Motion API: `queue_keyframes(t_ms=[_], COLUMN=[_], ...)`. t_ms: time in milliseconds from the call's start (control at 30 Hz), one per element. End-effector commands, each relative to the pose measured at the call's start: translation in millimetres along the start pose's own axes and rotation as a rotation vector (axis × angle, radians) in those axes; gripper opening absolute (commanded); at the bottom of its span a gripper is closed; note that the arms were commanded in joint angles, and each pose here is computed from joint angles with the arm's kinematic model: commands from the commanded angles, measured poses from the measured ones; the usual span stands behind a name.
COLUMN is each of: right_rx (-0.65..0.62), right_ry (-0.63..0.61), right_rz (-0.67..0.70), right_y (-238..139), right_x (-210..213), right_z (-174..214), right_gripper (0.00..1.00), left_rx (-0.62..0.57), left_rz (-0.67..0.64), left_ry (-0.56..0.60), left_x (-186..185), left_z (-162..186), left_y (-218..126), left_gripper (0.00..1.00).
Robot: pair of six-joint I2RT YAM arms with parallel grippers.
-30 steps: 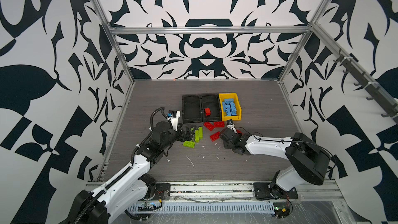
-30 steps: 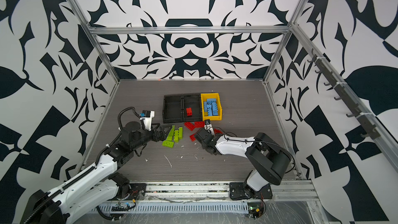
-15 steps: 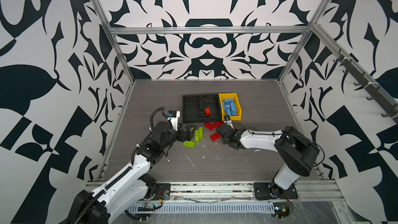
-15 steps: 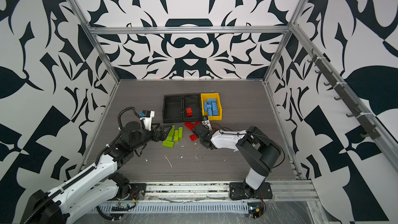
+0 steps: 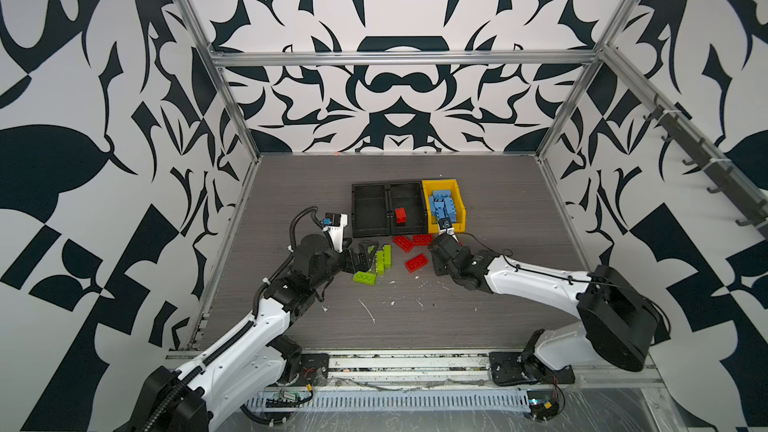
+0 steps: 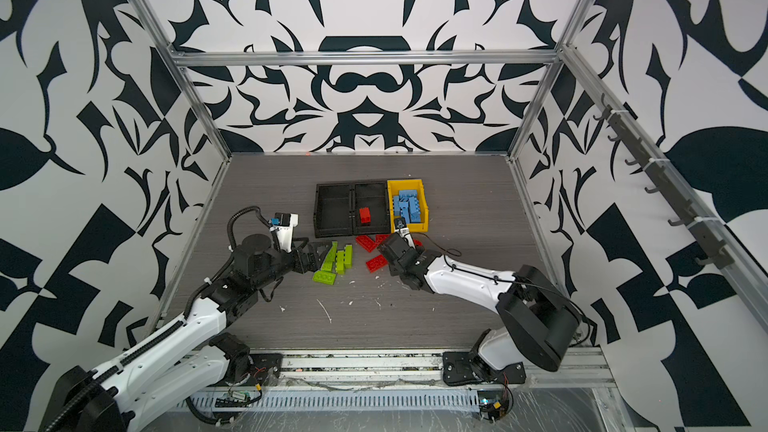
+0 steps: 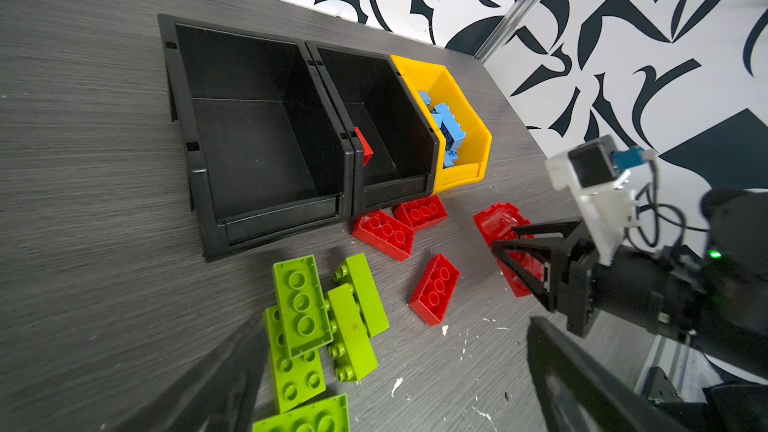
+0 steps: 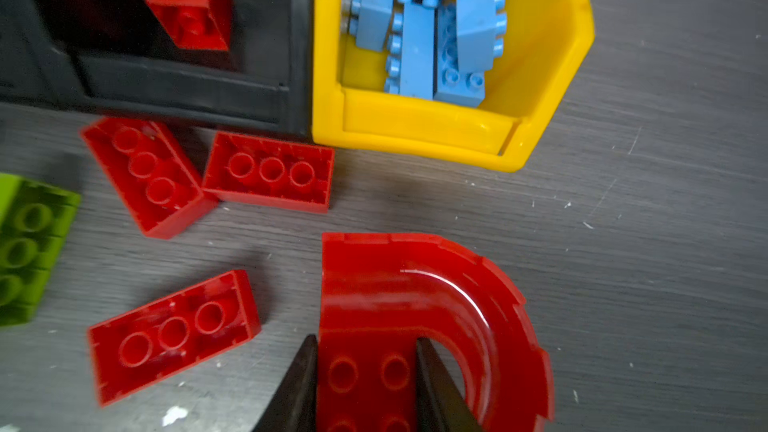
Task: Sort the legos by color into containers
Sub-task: 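Lift the red arch with the right gripper toward the black bin, then open the right gripper to drop the red arch into the black bin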
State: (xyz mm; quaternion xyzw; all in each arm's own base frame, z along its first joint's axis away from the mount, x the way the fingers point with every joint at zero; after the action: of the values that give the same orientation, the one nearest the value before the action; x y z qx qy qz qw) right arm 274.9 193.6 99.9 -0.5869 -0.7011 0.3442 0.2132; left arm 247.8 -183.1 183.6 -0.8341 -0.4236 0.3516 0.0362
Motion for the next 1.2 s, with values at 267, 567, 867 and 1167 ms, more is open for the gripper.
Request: queue_keyframes(t_ms=[267,567,867,1167], right_rx=[-0.158,-0.169,-0.141,-0.111], right_ry=[-0.074,-0.034,-0.023,-0.008], right_rz=[-0.236,-0.307,-0.287,-0.269], right_y=[-20,22,61,78], right_x=[60,74,74,73], right_z=[-94,-138,-158,-160], right_gripper=[0.28,0.28,0.28,0.35], left_rx=[-0.021,-0.019,-0.018,-0.023], left_rz=[0.008,0.004,0.008,0.015], left_ry=[0.003,0.006,0.005,0.004], left_x=[-3,-2,-3,-4], left_z=[-6,-7,-6,-7], left_y=[-1,0,0,-2], left_gripper=[1.00,1.00,1.00,1.00])
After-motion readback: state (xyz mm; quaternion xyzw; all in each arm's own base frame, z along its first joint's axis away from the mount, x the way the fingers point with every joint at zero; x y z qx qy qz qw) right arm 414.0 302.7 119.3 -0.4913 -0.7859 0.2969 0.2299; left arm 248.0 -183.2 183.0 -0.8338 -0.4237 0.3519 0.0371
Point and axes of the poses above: each gripper's point midway between its finger pads, its own y axis out along the fingers, its own x axis along the line the jaws close on, z = x × y, the point moved 2 cm from there along -y, back along the fingers, and after that the axes turned 5 degrees about -y, right-handed, at the moved point
